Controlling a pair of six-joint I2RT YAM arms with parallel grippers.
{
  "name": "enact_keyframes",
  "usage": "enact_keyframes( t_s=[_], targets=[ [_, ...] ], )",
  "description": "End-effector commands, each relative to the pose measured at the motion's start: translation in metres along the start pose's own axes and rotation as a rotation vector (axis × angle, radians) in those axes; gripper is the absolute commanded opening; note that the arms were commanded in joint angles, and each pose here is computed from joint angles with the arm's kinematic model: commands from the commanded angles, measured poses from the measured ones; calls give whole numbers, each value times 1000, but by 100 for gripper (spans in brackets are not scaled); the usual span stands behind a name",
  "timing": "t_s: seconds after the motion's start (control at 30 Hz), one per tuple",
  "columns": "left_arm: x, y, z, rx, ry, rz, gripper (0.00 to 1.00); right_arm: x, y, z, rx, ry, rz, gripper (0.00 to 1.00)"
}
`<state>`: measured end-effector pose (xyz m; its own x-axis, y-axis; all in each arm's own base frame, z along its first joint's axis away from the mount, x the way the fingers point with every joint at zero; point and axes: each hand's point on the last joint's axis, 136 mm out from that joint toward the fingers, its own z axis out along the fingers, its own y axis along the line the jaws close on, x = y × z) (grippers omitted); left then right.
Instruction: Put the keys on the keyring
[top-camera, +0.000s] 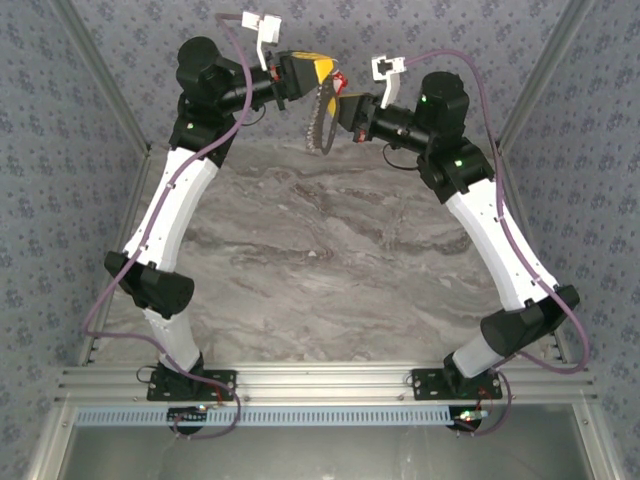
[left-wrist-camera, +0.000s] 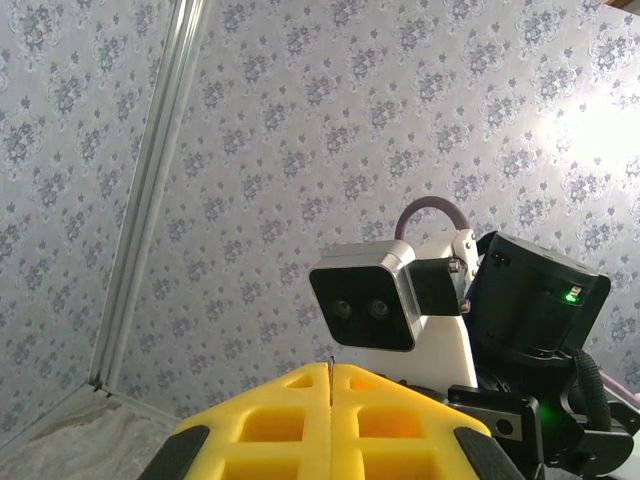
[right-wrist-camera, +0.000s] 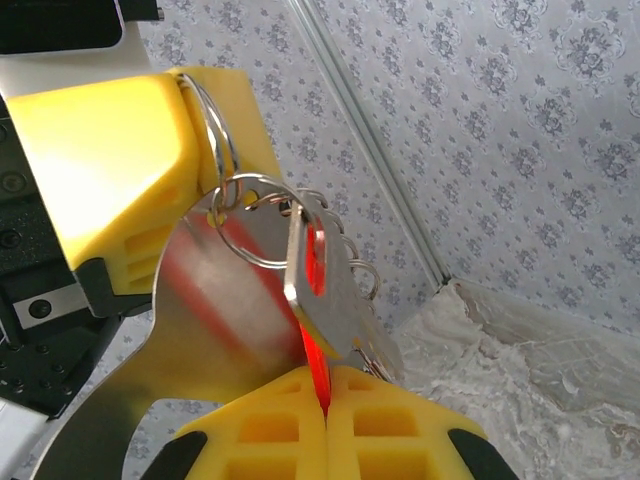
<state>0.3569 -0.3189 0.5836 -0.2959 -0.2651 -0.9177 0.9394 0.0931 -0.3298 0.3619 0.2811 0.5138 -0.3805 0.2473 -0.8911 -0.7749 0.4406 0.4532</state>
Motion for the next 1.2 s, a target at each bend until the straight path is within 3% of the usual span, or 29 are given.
enact_keyframes(
  t_s=[0.0,0.5,0.9,0.97,1.0,1.07,1.17],
  targets=[
    [-17,-17,-2,38,-49,53,0,-9,4,1,-20,-12,3,0],
    [-13,-12,-1,41,-71,29,0,4,23,30,-162,61,41,0],
    [-15,-9,0,38,-81,33,0,34,30,21,-248,202,81,0],
    [-15,-10,-1,40,-81,35,0,35,20,12,-214,196,97,27],
    [-15,-8,-1,39,-79,33,0,32,13,5,-193,176,104,37],
    [-15,-10,0,42,-79,35,0,23,-5,-11,-160,127,148,43],
    [-16,-10,0,44,-81,36,0,5,-35,-38,-119,30,229,43]
  ],
)
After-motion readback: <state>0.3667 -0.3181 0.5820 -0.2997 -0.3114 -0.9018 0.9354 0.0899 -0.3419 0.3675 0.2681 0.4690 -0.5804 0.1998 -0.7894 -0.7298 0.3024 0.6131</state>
